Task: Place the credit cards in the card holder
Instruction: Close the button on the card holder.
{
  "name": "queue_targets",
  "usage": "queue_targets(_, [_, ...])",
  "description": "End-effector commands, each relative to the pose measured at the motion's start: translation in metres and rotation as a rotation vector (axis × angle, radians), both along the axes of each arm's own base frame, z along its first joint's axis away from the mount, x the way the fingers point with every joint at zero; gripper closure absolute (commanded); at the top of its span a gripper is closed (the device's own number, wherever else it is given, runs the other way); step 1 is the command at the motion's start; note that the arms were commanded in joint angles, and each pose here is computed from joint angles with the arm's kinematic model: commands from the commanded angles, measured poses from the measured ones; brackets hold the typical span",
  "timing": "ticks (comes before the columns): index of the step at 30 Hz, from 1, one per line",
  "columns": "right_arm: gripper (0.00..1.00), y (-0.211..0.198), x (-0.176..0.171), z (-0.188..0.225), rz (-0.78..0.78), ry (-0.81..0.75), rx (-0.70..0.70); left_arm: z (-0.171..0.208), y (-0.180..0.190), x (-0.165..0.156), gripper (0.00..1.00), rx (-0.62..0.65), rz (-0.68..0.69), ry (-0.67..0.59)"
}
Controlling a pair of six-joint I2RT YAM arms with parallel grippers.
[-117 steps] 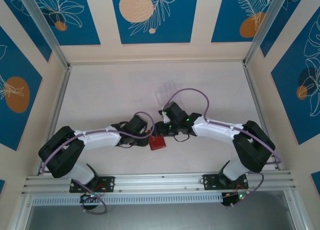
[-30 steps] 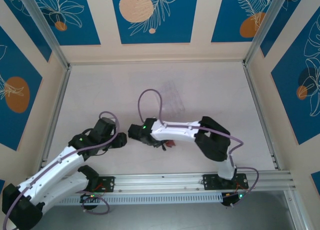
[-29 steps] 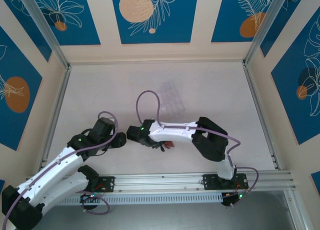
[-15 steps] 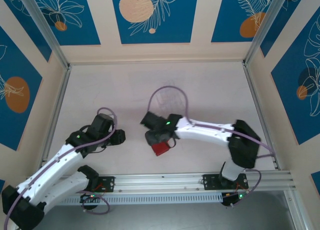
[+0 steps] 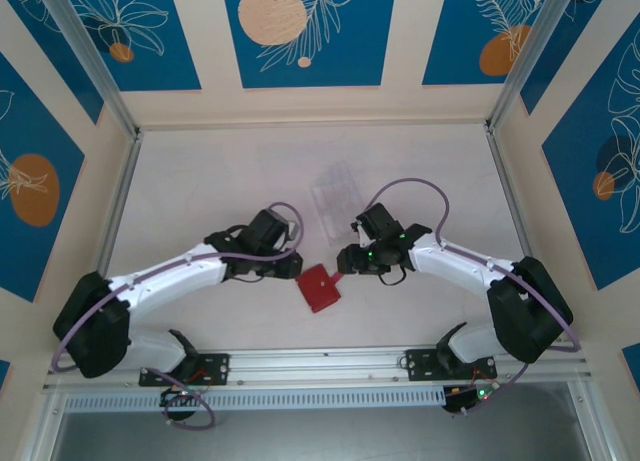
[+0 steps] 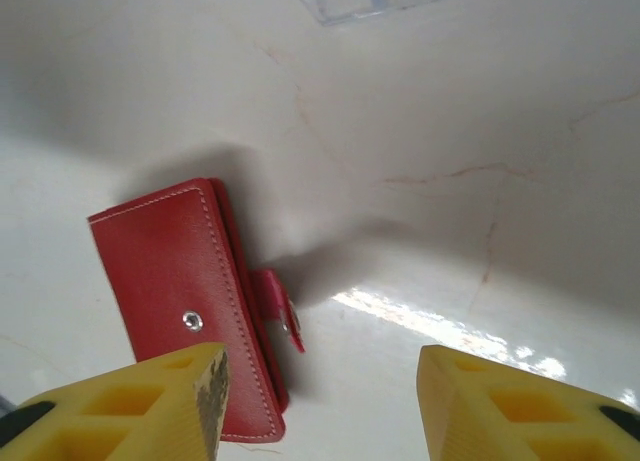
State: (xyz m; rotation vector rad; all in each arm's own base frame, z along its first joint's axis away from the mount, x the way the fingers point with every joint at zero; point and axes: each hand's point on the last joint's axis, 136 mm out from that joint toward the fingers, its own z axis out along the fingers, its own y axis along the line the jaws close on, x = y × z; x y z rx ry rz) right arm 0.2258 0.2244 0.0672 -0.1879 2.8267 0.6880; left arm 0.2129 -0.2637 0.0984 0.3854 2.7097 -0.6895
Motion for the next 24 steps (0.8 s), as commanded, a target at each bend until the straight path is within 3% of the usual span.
queue_targets(1, [0.50, 0.020, -0.001, 0.005, 0.063, 0.014, 0.125, -0.002, -0.023, -0.005, 0.80, -0.032, -0.047, 0.006])
queue_targets(10, [0.63, 0.022, 0.003, -0.011, 0.066, 0.048, 0.127, -0.043, -0.028, -0.021, 0.80, 0.019, -0.072, 0.071])
queue_targets(24, [0.74, 0.018, -0.003, -0.016, 0.078, 0.066, 0.102, -0.072, -0.016, -0.034, 0.81, 0.090, -0.075, 0.101])
